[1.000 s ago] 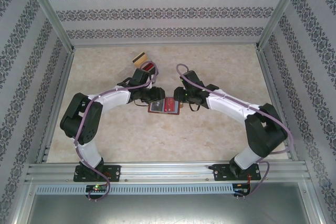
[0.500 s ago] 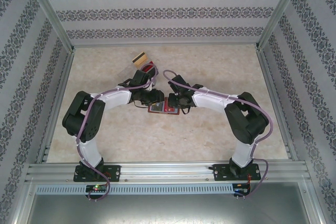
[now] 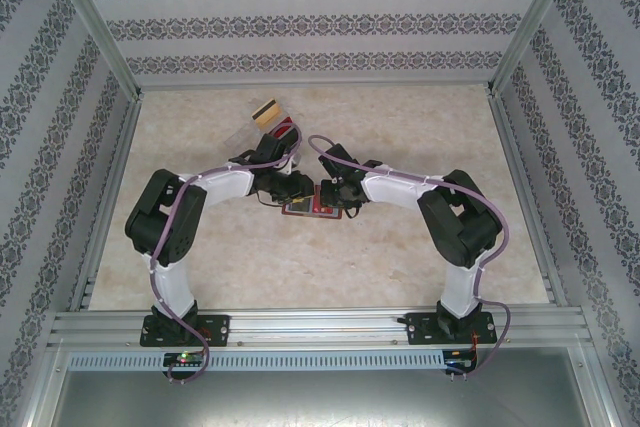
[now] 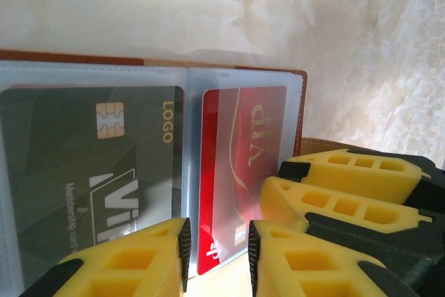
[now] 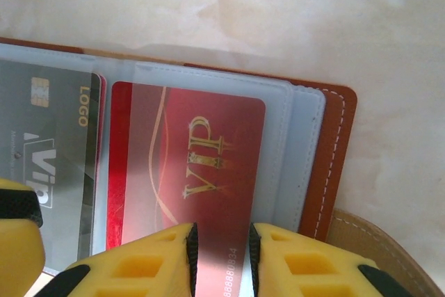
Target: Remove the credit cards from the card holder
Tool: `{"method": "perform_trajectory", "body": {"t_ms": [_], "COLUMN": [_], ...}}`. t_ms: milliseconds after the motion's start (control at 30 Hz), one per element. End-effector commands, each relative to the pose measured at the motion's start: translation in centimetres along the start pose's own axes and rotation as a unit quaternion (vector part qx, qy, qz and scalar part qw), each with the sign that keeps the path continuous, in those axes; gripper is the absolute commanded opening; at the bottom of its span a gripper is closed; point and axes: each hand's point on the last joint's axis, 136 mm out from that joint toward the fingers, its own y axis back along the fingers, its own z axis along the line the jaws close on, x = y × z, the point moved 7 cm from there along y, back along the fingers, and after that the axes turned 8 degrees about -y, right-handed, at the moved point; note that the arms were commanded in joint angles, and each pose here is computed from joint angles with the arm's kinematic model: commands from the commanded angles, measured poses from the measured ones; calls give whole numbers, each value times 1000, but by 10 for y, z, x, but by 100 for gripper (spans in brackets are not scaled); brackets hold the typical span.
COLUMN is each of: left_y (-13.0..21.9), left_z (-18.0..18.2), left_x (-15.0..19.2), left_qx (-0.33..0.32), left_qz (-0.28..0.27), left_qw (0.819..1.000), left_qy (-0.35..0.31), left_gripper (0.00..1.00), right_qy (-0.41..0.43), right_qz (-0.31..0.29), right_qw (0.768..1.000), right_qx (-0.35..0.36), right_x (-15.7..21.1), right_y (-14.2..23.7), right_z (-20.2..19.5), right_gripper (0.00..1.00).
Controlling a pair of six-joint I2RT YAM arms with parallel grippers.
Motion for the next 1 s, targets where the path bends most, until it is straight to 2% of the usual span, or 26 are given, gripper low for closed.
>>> {"method": "perform_trajectory", "body": {"t_ms": [0, 333, 967], "left_y": [-6, -13, -24], "left_z": [-2, 2, 0], "left_x": [1, 2, 1], "left_qx": [5, 1, 41], "left_qz": [18, 31, 42], "left_qw": [1000, 1000, 998], "left_qy": [0, 2, -4], "left_gripper": [31, 30, 27], "right_qy": [-4, -10, -15], "right_qz": [12, 21, 24], "right_qw": [1000, 1000, 999], "right_qx": [1, 12, 16], "right_x": [-2, 0, 0], "right_y": [-6, -11, -12], "right_z": [-2, -7, -10], "right_gripper": [29, 26, 25]}}
